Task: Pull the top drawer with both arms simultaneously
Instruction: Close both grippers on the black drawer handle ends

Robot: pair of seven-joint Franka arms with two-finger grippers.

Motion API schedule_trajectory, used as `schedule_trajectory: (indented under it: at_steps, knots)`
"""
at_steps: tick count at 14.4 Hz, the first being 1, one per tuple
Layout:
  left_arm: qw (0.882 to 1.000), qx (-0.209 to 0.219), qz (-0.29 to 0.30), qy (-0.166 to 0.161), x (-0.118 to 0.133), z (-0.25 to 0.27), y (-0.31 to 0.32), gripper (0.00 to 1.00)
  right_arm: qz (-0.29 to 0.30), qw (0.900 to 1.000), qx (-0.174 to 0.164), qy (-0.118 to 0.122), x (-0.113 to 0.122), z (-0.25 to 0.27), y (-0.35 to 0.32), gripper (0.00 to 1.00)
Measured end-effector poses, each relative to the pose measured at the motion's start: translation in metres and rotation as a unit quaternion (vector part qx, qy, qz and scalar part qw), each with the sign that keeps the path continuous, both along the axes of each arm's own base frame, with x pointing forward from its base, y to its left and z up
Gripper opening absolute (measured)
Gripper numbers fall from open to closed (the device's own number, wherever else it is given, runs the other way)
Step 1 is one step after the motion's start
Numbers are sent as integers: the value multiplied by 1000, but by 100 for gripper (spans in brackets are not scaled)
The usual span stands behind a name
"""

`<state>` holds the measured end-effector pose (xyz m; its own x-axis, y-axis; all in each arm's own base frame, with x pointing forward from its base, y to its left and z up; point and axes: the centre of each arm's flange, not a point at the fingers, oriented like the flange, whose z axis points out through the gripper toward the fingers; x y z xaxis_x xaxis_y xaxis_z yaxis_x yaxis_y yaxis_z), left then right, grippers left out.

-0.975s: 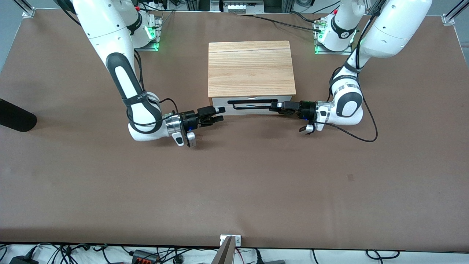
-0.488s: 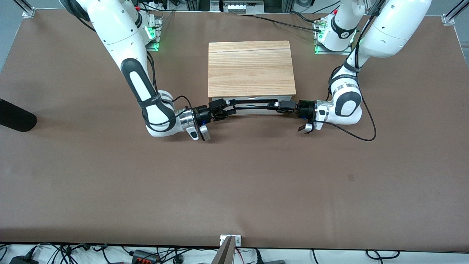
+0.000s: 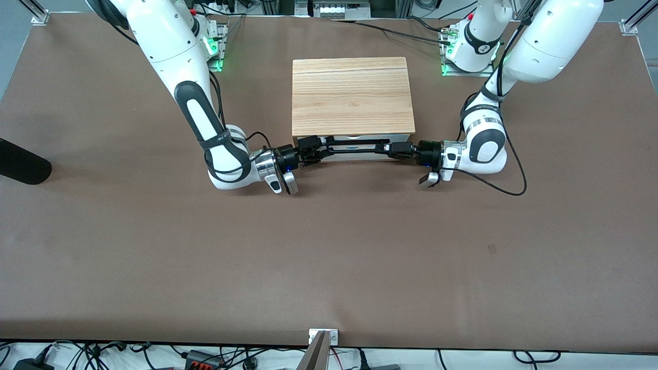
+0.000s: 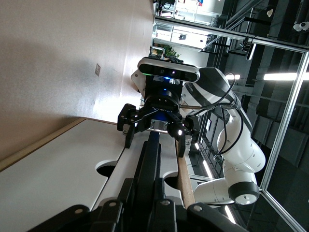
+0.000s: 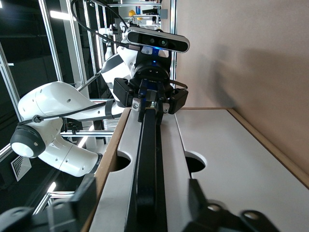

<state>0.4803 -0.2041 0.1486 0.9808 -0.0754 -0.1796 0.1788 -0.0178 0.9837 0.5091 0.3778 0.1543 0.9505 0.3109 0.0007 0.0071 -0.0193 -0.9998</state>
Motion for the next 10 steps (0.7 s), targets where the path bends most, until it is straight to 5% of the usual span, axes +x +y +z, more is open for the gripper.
schedule_trajectory:
  at_steps: [4,7,10]
  knots:
    - [1000,-2,1,-4,0,0,0,21,-4,1000,-3,-4,1,-2,-2,33]
    - [1000,-4,2,-4,0,-1,0,21,-6,999,10,-35,2,-1,-2,26]
    - [1000,-10,2,-9,0,-3,0,20,-8,999,14,-42,2,-4,-3,19]
